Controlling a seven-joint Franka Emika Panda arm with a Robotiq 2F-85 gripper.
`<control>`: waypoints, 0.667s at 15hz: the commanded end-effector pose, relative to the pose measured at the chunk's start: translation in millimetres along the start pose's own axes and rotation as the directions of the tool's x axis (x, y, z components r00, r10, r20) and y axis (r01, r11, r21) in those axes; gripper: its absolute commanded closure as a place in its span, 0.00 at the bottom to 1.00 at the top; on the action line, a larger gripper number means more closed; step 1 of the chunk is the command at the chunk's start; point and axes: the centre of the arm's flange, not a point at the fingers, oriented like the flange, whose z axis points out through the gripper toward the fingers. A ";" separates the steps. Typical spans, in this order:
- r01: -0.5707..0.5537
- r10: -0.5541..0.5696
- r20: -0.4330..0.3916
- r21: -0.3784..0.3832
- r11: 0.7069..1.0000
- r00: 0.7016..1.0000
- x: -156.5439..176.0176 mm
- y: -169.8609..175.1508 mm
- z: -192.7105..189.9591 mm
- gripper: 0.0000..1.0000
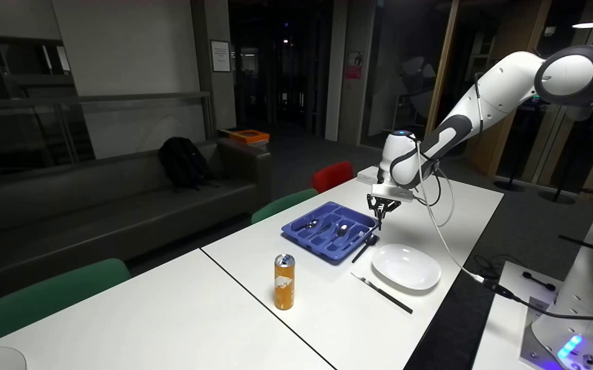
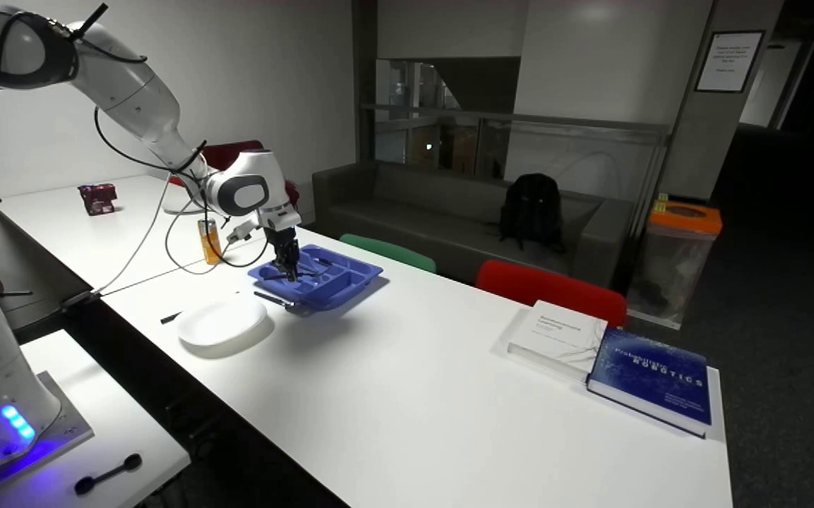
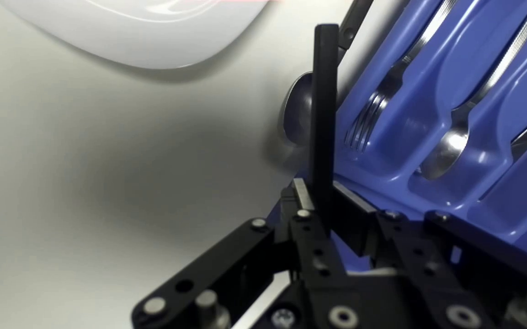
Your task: Remove a fork from the tray
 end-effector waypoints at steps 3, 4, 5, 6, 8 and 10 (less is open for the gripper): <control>0.000 0.000 0.000 0.000 1.000 1.000 0.0 0.0 0.0 0.96; 0.037 -0.037 -0.024 -0.019 0.999 0.999 0.1 1.7 2.1 0.96; 0.063 -0.064 -0.025 -0.029 0.998 0.998 0.7 2.7 3.9 0.96; 0.101 -0.102 -0.024 -0.033 0.994 0.994 2.2 5.5 5.9 0.96; 0.171 -0.171 -0.012 -0.030 0.985 0.985 4.2 12.9 9.2 0.96; 0.283 -0.284 -0.022 -0.032 0.959 0.959 5.8 24.0 13.7 0.96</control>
